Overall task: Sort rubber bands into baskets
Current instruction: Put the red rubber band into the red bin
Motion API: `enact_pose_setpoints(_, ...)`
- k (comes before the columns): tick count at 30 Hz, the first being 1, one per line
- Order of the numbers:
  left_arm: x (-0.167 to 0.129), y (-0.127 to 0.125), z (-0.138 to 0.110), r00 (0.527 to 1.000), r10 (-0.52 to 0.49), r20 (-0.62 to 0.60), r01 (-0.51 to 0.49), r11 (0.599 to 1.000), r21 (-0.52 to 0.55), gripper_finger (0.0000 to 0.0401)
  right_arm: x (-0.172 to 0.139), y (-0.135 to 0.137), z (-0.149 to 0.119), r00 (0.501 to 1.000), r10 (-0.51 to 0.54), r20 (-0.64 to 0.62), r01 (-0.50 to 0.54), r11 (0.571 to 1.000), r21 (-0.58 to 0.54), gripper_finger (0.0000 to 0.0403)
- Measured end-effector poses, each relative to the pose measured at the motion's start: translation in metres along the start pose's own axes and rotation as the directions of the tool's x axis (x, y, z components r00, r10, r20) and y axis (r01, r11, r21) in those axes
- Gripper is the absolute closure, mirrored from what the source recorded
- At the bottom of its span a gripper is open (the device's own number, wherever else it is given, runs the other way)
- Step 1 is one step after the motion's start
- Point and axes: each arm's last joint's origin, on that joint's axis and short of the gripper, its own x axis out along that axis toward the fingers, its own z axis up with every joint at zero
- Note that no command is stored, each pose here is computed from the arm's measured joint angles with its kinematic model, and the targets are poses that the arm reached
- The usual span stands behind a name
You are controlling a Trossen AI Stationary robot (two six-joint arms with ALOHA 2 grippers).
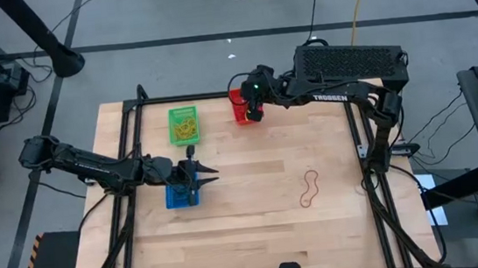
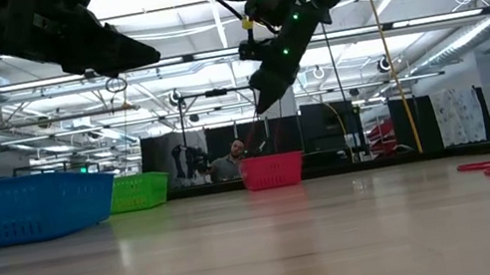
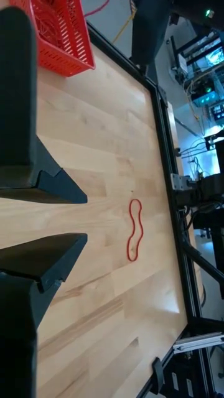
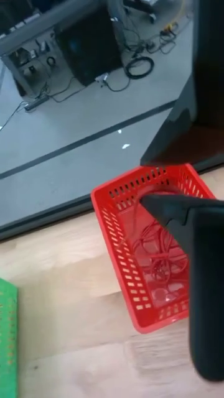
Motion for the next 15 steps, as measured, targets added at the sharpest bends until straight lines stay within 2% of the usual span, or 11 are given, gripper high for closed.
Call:
enact_pose_setpoints(8, 0.0, 0.0, 0.0, 1.0, 0.0, 0.0, 0.0, 1.0, -0.004, 0.0306, 0.001, -0.002, -0.001, 1.0, -0.004, -0.004, 0.004, 0.997, 0.079, 0.0265)
enact_pose_setpoints(15, 0.0, 0.0, 0.0, 1.0, 0.0, 0.0, 0.0, 1.0, -0.006, 0.0306, 0.003, -0.011, -0.005, 1.0, -0.02, -0.015, 0.023, 0.974, 0.226, 0.0226)
